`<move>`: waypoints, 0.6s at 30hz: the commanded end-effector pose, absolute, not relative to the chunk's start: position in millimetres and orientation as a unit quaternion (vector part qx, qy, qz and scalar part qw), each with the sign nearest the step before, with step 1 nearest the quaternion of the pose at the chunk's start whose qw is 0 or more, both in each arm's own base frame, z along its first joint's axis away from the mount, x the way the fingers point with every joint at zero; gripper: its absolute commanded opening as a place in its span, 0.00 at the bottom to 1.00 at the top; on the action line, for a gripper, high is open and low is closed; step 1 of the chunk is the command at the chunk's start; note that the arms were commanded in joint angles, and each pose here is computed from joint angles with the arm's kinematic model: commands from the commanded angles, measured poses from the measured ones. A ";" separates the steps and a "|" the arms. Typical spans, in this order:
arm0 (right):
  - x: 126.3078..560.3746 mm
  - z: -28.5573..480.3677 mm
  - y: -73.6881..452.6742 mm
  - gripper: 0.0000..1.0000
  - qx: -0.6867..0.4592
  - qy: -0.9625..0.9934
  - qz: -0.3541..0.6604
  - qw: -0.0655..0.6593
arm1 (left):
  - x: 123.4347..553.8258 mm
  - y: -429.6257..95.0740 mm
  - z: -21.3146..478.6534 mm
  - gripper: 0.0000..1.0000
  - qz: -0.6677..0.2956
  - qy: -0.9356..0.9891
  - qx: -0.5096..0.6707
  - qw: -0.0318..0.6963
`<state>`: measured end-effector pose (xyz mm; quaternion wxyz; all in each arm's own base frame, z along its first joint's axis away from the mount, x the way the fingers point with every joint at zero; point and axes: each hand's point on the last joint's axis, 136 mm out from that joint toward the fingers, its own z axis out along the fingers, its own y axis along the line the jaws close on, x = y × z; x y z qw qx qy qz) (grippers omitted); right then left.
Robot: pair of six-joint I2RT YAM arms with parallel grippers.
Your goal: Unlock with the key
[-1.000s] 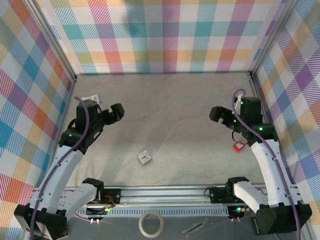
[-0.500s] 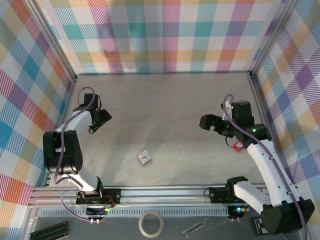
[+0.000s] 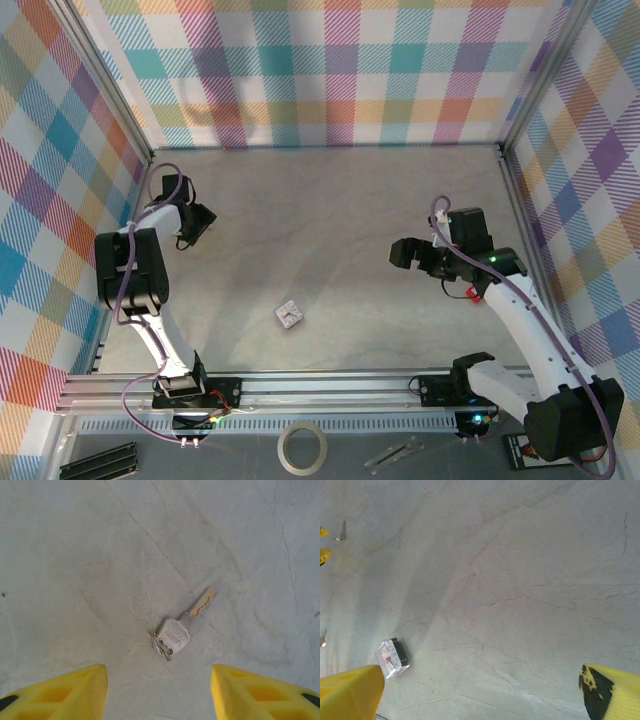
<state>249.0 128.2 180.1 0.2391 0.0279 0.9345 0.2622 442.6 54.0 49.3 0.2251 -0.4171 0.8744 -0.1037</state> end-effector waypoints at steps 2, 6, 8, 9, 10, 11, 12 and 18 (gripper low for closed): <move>249.4 176.4 134.5 1.00 0.026 0.933 0.271 0.235 | 449.1 57.4 47.7 0.54 -0.109 0.872 -0.426 0.214; 248.7 173.6 133.9 1.00 0.025 0.935 0.266 0.233 | 449.3 58.3 40.4 0.52 -0.105 0.873 -0.429 0.207; 249.1 172.9 134.2 1.00 0.025 0.935 0.266 0.233 | 450.8 57.8 35.4 0.50 -0.105 0.874 -0.430 0.202; 249.5 173.3 134.9 0.99 0.026 0.935 0.268 0.232 | 451.2 57.0 32.2 0.48 -0.106 0.875 -0.430 0.197; 250.0 174.7 136.8 0.99 0.025 0.933 0.274 0.232 | 450.6 56.4 28.4 0.44 -0.106 0.876 -0.430 0.191; 250.3 176.5 138.6 0.99 0.023 0.931 0.279 0.233 | 450.8 55.8 26.6 0.42 -0.106 0.877 -0.429 0.188; 252.2 179.7 140.4 0.99 0.023 0.928 0.285 0.237 | 450.0 55.6 24.0 0.39 -0.106 0.878 -0.428 0.185; 267.4 188.9 150.1 0.99 0.025 0.921 0.305 0.243 | 446.4 51.1 9.3 0.22 -0.111 0.883 -0.423 0.169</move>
